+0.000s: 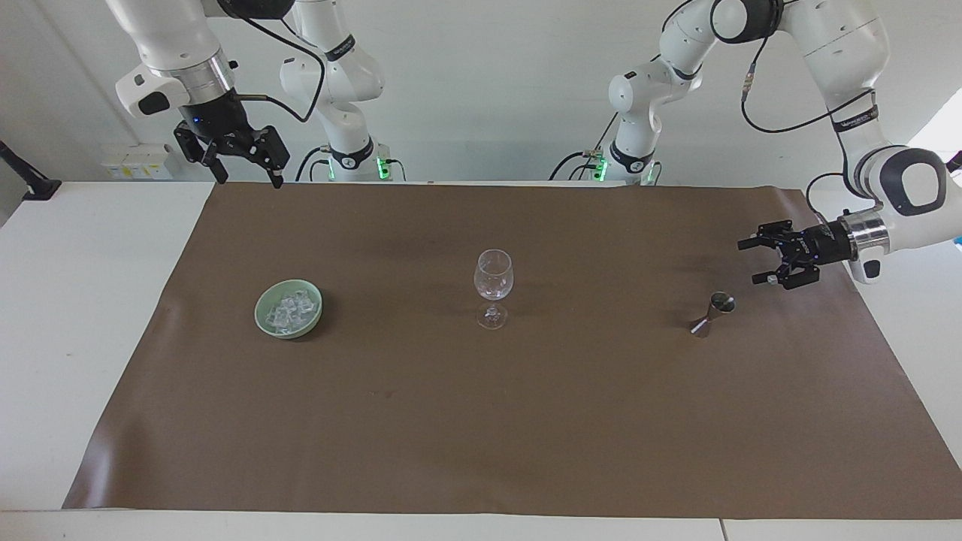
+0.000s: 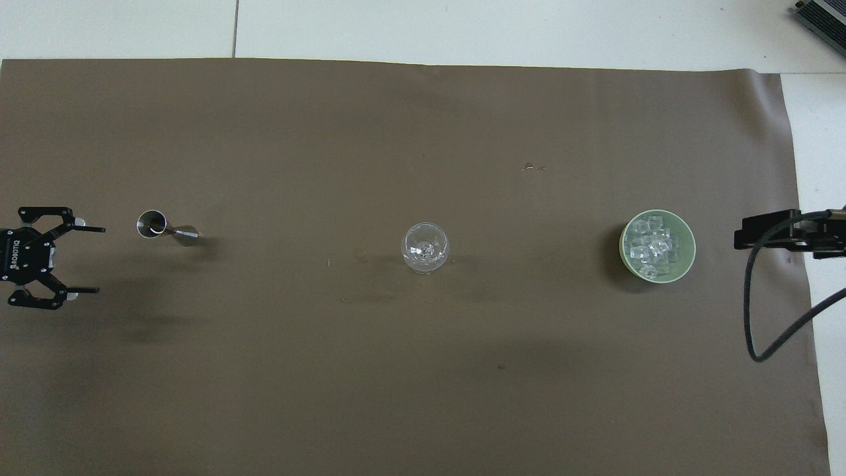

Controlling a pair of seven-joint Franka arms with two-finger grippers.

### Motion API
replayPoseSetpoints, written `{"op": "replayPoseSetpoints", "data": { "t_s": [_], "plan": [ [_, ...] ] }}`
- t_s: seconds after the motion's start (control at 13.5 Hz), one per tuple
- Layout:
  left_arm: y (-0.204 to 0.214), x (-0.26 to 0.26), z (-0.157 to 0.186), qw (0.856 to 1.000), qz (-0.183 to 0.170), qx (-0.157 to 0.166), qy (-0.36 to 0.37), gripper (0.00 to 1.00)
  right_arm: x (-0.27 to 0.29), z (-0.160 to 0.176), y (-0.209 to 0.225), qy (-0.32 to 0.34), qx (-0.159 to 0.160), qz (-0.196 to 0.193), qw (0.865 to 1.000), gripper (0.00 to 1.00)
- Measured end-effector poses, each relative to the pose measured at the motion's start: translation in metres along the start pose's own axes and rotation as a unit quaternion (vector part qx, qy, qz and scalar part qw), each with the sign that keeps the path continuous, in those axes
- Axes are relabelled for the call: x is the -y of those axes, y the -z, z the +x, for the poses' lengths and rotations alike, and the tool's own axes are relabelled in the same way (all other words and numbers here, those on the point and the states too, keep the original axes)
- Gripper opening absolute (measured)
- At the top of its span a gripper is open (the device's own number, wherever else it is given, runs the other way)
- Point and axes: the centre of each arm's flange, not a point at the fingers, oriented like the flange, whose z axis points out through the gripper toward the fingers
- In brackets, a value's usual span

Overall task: Pour wine and add ice with both arms
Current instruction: 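Move the left gripper onto the metal cup and close on it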

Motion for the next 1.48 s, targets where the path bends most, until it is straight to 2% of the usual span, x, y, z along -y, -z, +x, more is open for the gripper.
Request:
{"op": "replayPoseSetpoints", "data": {
  "t_s": [0.22,0.3,0.81,1.48],
  "plan": [
    [0.018,0.0,0.011,0.999,-0.03,-0.021,0.006,1.0,0.0,0.0,0.0,0.0,0.0,0.0,1.0,1.0],
    [0.019,-0.002,0.013,0.999,-0.042,-0.018,0.007,1.0,0.0,0.0,0.0,0.0,0.0,0.0,1.0,1.0],
    [-0.007,-0.006,0.055,0.996,-0.066,0.044,0.039,1.0,0.0,0.0,0.0,0.0,0.0,0.0,1.0,1.0],
    [-0.033,-0.013,0.098,0.989,-0.092,0.093,0.072,1.0,0.0,0.0,0.0,0.0,0.0,0.0,1.0,1.0]
  ]
}}
